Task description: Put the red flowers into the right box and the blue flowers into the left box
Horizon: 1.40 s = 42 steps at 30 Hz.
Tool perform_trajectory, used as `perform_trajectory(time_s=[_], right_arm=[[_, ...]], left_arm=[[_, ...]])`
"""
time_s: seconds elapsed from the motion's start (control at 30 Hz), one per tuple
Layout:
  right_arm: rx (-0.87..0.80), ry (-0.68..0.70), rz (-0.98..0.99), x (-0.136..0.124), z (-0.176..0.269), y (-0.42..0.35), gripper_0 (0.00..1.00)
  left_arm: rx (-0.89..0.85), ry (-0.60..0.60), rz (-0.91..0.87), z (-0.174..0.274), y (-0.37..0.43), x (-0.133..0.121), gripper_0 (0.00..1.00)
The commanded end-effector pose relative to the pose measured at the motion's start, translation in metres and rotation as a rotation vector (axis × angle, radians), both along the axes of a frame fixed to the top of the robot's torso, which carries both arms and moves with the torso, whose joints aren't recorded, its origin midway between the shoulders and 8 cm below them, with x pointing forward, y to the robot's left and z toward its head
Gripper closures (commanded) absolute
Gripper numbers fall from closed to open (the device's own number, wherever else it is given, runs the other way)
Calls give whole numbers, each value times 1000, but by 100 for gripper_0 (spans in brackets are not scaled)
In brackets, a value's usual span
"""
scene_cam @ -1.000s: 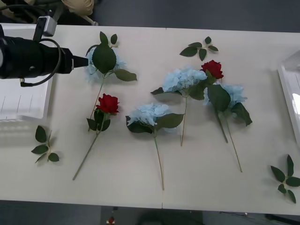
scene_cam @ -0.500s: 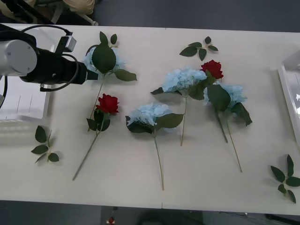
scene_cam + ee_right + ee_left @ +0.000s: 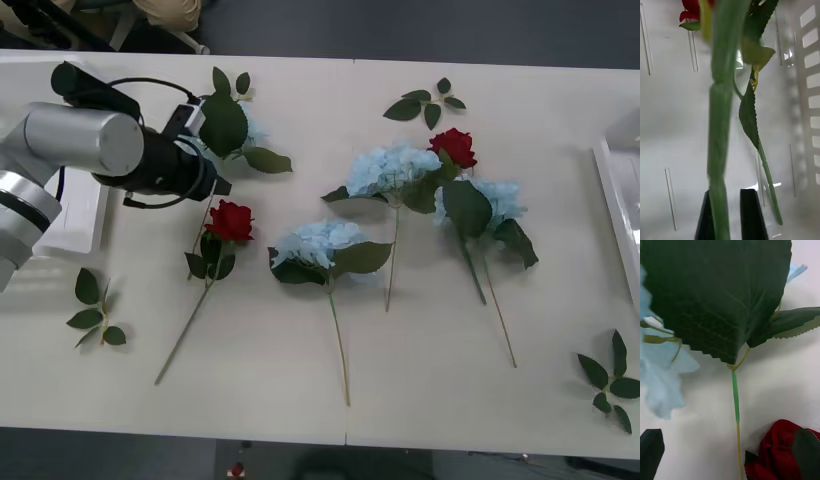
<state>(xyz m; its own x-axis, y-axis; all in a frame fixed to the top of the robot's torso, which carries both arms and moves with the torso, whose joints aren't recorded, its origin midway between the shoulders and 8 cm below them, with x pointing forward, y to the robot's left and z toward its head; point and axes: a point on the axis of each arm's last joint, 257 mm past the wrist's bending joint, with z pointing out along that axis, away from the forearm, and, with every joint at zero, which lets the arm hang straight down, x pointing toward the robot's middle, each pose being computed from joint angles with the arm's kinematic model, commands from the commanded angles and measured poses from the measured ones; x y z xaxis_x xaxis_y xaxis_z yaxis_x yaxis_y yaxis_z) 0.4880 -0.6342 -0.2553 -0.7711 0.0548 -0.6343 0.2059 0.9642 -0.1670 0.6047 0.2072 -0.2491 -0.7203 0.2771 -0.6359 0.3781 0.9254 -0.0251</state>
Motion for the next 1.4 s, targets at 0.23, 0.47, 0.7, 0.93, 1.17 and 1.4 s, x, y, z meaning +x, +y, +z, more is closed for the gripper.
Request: perform_trajectory(time_s=[0.23,0.47,0.7,0.93,1.17,1.4], right_arm=[[-57,-49,27,12,37,-13,22],[-43,-46,54,16,40,-3,21],[56,-34,109,22,51,39,21],[232,-21,211,23,64,106,21],[334,-26,306,22,78,161,20],[417,-41,350,8,87,222,20]], left_arm=[[16,-20,-41,-3,-25,15,0],[50,-27,-53,-11,-29,18,3],[61,-30,-52,-12,-27,19,74],[75,-36,-49,-12,-23,20,100],[74,-80,-8,5,-2,33,100],[32,-185,32,62,21,53,100]])
